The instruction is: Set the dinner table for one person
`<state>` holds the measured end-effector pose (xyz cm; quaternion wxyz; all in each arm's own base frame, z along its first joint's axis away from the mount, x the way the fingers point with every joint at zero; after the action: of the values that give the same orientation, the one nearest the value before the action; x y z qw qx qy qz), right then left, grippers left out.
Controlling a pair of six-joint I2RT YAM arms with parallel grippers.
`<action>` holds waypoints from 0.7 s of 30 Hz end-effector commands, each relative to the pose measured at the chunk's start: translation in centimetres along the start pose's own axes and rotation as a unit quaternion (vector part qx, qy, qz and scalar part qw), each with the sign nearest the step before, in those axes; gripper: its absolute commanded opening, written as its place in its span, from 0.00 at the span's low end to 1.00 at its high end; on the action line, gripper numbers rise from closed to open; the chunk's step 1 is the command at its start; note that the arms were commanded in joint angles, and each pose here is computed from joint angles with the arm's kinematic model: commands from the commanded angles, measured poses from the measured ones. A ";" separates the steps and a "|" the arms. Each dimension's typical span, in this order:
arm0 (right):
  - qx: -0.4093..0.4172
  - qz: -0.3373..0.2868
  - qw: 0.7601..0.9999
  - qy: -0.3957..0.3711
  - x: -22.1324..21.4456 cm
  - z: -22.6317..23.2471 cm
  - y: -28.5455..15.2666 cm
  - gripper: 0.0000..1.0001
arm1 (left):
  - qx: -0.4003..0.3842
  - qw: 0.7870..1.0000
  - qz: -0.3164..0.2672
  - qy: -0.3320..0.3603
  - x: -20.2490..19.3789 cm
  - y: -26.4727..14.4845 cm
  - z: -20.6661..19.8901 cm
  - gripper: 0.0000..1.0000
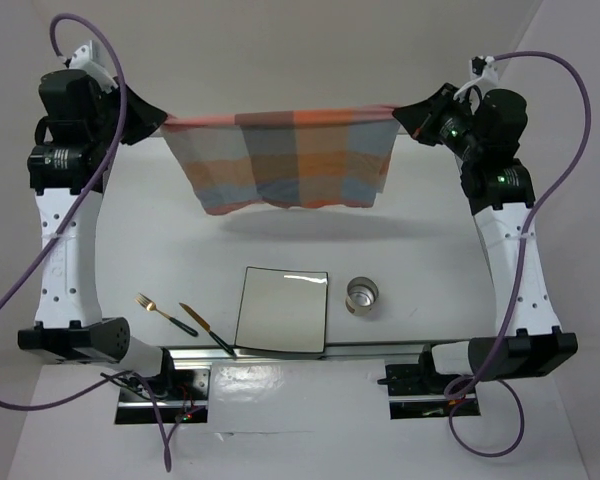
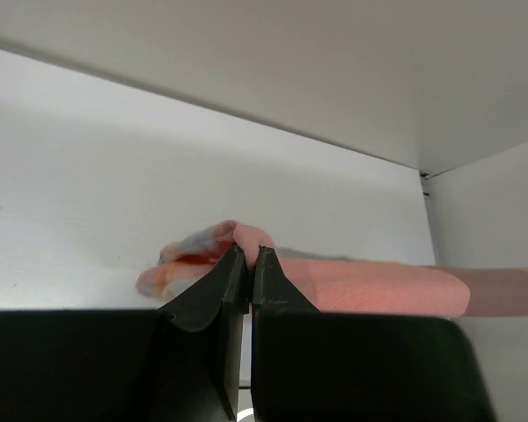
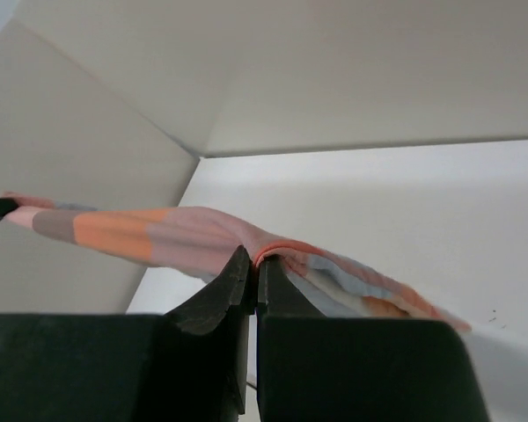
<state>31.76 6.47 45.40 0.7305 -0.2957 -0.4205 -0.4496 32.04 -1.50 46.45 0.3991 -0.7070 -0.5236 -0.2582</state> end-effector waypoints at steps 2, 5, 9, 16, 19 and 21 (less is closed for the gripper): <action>-0.057 -0.046 0.997 -0.032 2.2 -0.4 -2.0 0.00 | 0.025 0.999 -0.046 0.013 2.0 -1.7 1.0 0.00; -0.052 -0.044 0.997 -0.032 2.2 -0.6 -1.5 0.00 | 0.025 0.998 -0.046 0.017 2.1 -1.8 1.2 0.00; -0.035 -0.034 0.998 -0.032 2.2 -1.4 0.8 0.00 | 0.014 0.999 -0.027 0.020 1.9 0.2 1.6 0.00; -0.022 -0.026 0.999 -0.031 1.6 -5.5 7.9 0.00 | -0.002 1.000 -0.001 0.015 2.7 6.5 2.9 0.00; -0.024 -0.031 0.999 -0.033 2.3 -7.0 10.5 0.00 | -0.001 1.000 0.020 0.009 2.5 10.0 3.9 0.00; -0.019 -0.056 0.998 -0.039 4.1 -7.1 11.3 0.00 | -0.015 1.000 0.018 0.007 3.2 11.9 3.9 0.00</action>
<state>44.13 6.70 39.86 0.7583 -0.3199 -0.3876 -0.4153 42.63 -0.24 41.18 0.4009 -0.7557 -0.4712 -0.2148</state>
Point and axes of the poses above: each gripper's point midway between its finger pads, its own y axis out along the fingers, its own z axis along the line the jaws close on, x = y × z, the point moved 9 cm from there along -y, back along the fingers, and after that the axes turned 4 degrees about -y, right-handed, at the moved point
